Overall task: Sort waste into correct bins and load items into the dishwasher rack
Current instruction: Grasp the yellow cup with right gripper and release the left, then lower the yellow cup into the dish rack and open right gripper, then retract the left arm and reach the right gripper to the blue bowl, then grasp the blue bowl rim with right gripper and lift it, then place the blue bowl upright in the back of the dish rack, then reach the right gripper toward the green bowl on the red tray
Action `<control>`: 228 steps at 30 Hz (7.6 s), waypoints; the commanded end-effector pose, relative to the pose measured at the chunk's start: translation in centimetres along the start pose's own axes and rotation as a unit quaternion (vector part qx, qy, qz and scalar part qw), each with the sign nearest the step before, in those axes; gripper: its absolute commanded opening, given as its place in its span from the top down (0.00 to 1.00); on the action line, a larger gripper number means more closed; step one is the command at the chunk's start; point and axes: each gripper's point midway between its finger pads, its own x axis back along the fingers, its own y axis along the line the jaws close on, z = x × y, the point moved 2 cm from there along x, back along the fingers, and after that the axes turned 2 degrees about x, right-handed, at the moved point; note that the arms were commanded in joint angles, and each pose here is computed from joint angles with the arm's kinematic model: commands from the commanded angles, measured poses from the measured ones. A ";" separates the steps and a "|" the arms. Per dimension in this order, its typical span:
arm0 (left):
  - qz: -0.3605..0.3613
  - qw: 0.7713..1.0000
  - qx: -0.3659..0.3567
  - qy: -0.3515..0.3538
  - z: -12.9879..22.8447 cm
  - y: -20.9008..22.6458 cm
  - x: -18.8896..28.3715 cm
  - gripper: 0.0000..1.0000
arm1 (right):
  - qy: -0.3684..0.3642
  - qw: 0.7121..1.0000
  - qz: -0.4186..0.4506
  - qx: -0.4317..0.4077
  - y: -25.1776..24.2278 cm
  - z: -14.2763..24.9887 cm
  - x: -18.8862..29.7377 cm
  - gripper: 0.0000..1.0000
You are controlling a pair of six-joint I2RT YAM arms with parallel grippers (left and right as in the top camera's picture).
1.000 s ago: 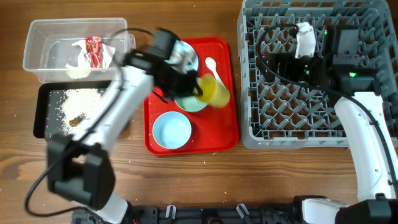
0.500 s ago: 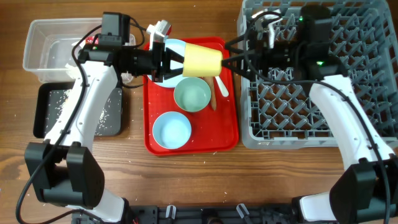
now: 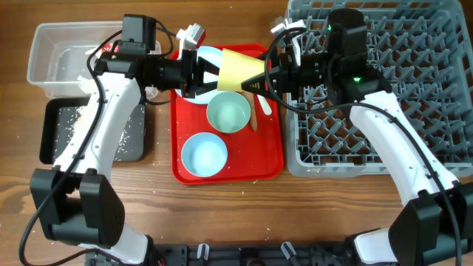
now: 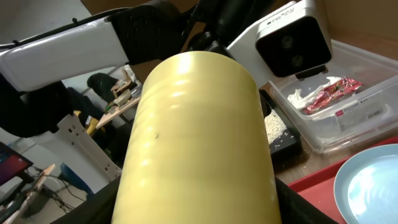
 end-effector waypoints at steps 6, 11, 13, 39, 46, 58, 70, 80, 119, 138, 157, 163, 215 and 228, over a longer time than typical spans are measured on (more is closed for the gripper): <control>-0.043 0.999 -0.014 -0.021 -0.5 0.4 0.1 0.83 | -0.034 0.998 0.050 -0.025 -2.8 -1.0 4.8 0.51; -0.172 0.982 -0.012 -0.075 -2.1 4.2 1.1 0.75 | -0.066 0.944 0.278 -0.166 -9.5 1.1 11.9 0.50; -0.277 0.954 0.001 -0.113 -2.9 7.2 2.7 0.71 | -0.059 0.912 0.355 -0.198 -10.6 2.1 13.4 0.50; -0.594 0.780 0.047 -0.189 -2.3 13.9 11.8 0.60 | 0.315 0.658 0.536 -0.425 -3.1 16.7 15.3 0.51; -0.594 0.780 0.047 -0.189 -2.3 13.9 11.8 0.57 | 0.358 0.639 0.490 -0.472 -4.1 21.5 14.1 0.48; -0.596 0.780 0.052 -0.184 -1.9 14.0 11.8 0.55 | 0.310 0.667 0.513 -0.443 -5.3 18.0 14.0 0.07; -0.597 0.784 0.058 -0.160 -0.9 14.0 10.8 0.42 | 0.174 0.734 0.584 -0.299 -5.1 5.3 15.6 0.09; -0.572 0.801 0.064 -0.164 -1.1 13.4 10.4 0.33 | 0.163 0.828 0.472 -0.257 -5.4 3.7 7.8 0.22; -0.569 0.760 0.122 -0.289 -2.8 14.3 21.3 0.00 | 0.378 0.731 0.433 -0.368 -5.6 26.9 -9.1 0.96; -0.569 0.760 0.121 -0.289 -2.8 14.3 21.3 0.00 | 0.232 0.806 0.486 -0.244 -1.5 11.1 -1.0 0.96; -0.569 0.760 0.121 -0.289 -2.8 14.3 21.3 0.00 | 0.040 0.390 0.919 -0.039 -14.1 -2.2 23.4 0.96; -0.569 0.760 0.122 -0.289 -2.8 14.3 21.3 0.00 | 0.087 0.323 0.942 0.038 -21.1 -1.2 22.6 0.96; -0.569 0.760 0.122 -0.289 -2.8 14.3 21.3 0.00 | 0.258 0.671 0.692 0.067 -19.5 5.7 1.1 0.10; -0.569 0.760 0.122 -0.289 -2.8 14.3 21.3 0.00 | 0.330 0.829 0.384 -0.235 -10.8 15.3 -6.7 0.00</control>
